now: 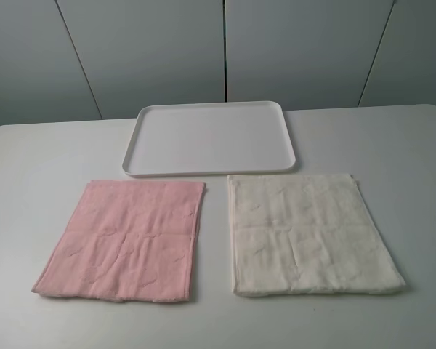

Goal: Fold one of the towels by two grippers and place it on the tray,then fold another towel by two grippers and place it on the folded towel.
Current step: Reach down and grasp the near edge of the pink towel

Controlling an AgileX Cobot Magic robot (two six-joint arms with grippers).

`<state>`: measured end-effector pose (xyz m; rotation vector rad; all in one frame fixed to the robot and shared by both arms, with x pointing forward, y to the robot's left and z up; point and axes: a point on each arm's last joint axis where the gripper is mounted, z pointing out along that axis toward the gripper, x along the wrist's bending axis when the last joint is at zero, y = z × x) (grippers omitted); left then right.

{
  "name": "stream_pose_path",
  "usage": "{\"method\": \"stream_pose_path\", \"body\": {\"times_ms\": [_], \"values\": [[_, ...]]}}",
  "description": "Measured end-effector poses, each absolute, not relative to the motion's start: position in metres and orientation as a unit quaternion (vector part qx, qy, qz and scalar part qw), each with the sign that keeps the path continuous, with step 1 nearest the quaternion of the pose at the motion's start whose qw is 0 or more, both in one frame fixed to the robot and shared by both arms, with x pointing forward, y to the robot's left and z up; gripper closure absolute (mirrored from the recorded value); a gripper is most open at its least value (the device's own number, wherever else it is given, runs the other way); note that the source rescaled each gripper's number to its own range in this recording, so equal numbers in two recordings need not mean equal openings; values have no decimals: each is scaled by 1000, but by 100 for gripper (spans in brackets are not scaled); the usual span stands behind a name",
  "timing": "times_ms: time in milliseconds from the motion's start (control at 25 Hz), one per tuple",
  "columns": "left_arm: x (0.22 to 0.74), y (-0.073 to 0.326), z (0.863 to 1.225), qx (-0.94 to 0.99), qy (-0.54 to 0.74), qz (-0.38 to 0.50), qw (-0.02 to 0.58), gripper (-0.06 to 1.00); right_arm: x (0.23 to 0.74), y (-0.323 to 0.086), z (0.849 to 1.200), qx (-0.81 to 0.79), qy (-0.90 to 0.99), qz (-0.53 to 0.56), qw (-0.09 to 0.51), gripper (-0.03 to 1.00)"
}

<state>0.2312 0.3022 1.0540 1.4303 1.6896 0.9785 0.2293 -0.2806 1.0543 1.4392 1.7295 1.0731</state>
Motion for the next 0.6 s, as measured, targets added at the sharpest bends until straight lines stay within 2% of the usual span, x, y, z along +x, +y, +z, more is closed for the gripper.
{"method": "stream_pose_path", "body": {"times_ms": [600], "values": [[231,302,1054,551,655,375,356,-3,229,-281,1054,547,658,408,319,-3]]}}
